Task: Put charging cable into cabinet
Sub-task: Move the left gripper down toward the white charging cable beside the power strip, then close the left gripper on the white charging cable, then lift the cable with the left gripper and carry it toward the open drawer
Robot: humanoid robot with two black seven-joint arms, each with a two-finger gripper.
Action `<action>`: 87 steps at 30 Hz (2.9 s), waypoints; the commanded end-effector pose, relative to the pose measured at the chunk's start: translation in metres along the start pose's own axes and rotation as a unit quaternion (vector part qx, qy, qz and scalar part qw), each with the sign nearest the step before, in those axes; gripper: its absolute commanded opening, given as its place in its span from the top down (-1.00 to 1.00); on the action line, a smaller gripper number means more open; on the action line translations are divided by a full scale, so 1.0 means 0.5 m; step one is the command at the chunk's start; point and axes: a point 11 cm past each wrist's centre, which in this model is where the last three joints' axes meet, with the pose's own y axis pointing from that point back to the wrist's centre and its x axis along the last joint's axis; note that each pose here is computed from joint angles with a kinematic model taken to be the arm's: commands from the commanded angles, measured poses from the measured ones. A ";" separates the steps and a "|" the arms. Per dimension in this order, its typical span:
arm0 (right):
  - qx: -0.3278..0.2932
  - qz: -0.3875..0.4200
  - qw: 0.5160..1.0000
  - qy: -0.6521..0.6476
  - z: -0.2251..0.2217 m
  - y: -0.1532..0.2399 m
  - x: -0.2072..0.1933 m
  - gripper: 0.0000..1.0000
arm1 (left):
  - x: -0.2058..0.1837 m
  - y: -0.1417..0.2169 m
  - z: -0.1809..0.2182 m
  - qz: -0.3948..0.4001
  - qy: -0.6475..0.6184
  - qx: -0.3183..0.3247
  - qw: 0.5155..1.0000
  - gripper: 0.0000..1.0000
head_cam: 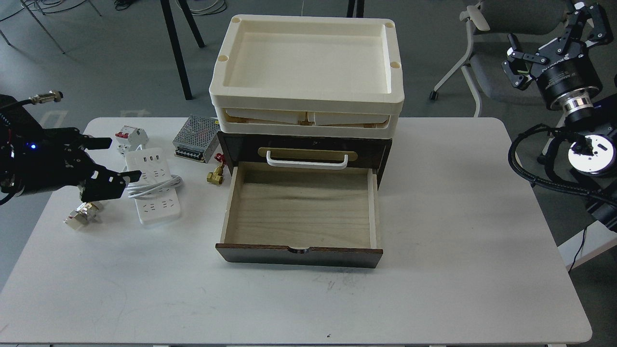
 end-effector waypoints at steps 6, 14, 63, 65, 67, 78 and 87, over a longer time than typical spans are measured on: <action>0.011 -0.009 1.000 -0.001 -0.034 0.003 -0.002 -1.00 | -0.012 -0.122 0.034 0.000 0.027 -0.022 0.999 -0.95; 0.028 -0.009 0.999 -0.016 -0.041 -0.004 -0.009 -1.00 | -0.067 -0.197 0.025 0.003 0.043 -0.001 0.999 -0.95; 0.025 0.004 1.000 -0.017 -0.037 0.016 0.013 -1.00 | -0.158 -0.247 0.016 -0.029 0.019 0.032 0.999 0.94; 0.028 0.005 0.999 -0.019 -0.041 0.016 0.014 -1.00 | -0.149 -0.246 0.022 -0.023 0.015 0.024 0.999 0.95; 0.028 0.006 0.999 -0.019 -0.040 0.017 0.015 -1.00 | -0.146 -0.231 0.015 -0.020 0.011 0.024 0.999 0.96; 0.032 0.011 0.999 -0.023 -0.041 0.022 0.022 -1.00 | -0.064 -0.073 -0.030 0.013 -0.040 0.018 0.999 0.97; 0.041 0.013 0.999 -0.025 -0.052 0.019 0.023 -1.00 | 0.069 0.058 0.135 0.109 0.093 -0.115 0.983 0.97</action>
